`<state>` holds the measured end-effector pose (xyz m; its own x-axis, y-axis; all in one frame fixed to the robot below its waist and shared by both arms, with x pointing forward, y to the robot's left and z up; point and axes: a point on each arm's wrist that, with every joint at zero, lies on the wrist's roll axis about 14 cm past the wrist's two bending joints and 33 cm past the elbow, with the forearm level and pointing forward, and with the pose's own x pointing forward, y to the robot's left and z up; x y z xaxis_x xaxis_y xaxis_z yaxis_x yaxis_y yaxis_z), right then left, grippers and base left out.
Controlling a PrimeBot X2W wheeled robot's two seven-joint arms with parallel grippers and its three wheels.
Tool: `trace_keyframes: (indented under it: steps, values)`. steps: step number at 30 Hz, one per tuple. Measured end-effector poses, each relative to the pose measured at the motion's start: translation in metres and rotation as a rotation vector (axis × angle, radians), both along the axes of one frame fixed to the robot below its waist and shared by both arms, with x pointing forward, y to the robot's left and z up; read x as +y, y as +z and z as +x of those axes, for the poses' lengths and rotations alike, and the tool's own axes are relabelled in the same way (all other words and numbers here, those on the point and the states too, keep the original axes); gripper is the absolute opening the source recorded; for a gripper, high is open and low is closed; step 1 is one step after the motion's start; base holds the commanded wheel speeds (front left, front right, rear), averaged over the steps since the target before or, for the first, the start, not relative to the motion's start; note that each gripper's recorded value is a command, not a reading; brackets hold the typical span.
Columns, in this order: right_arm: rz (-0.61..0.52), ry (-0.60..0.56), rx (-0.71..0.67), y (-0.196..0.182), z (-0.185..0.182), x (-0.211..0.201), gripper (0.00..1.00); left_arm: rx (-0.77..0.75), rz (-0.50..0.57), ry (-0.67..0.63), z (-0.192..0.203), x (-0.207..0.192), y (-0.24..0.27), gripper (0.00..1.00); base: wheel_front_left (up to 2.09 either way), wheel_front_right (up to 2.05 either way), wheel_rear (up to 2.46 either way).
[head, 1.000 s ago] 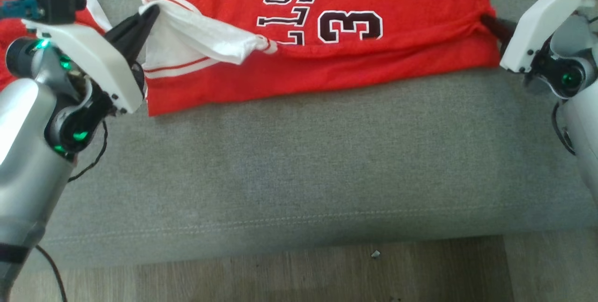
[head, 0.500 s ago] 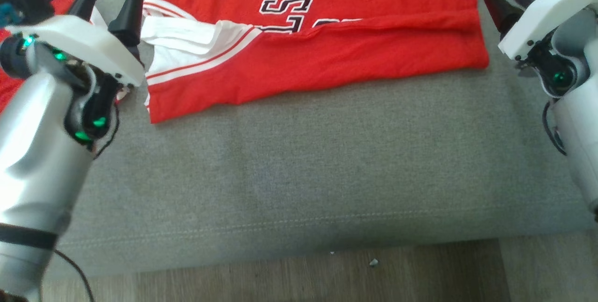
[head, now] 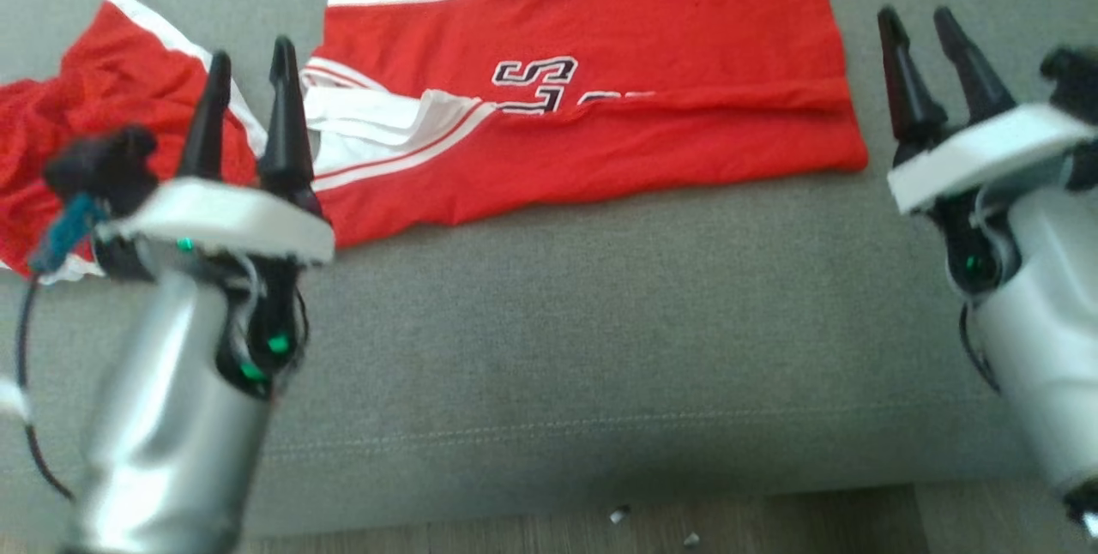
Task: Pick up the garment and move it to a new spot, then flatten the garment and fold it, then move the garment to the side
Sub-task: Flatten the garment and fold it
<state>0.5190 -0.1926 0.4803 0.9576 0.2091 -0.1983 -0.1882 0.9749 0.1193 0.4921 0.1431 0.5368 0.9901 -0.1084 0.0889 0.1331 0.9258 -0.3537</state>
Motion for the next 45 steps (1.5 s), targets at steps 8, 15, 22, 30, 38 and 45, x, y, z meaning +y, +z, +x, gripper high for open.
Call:
trace_keyframes:
  steps: [8,15,22,30,38,45]
  values:
    - [-0.032,0.008,-0.060,-0.007,-0.036,0.008,1.00,0.019,0.008,0.048,-0.053,-0.006,-0.023,1.00,0.00,0.00,0.00]
    - [0.008,-0.058,-0.083,-0.019,-0.060,0.012,1.00,0.117,0.063,0.042,-0.063,-0.012,-0.064,1.00,0.00,0.00,0.00]
    - [0.011,-0.081,-0.105,-0.019,-0.072,0.017,1.00,0.268,0.147,0.049,-0.059,-0.013,-0.115,1.00,0.00,0.00,0.00]
    - [-0.021,-0.096,-0.086,-0.019,-0.076,0.010,1.00,0.356,0.224,0.084,-0.032,-0.009,-0.142,1.00,0.00,0.00,0.00]
    - [-0.023,-0.117,-0.089,-0.015,-0.079,0.003,1.00,0.469,0.330,0.082,-0.034,0.003,-0.178,1.00,0.00,0.00,0.00]
    - [-0.018,-0.123,-0.079,-0.019,-0.083,0.002,1.00,0.480,0.354,0.058,-0.024,-0.001,-0.180,1.00,0.00,0.00,0.00]
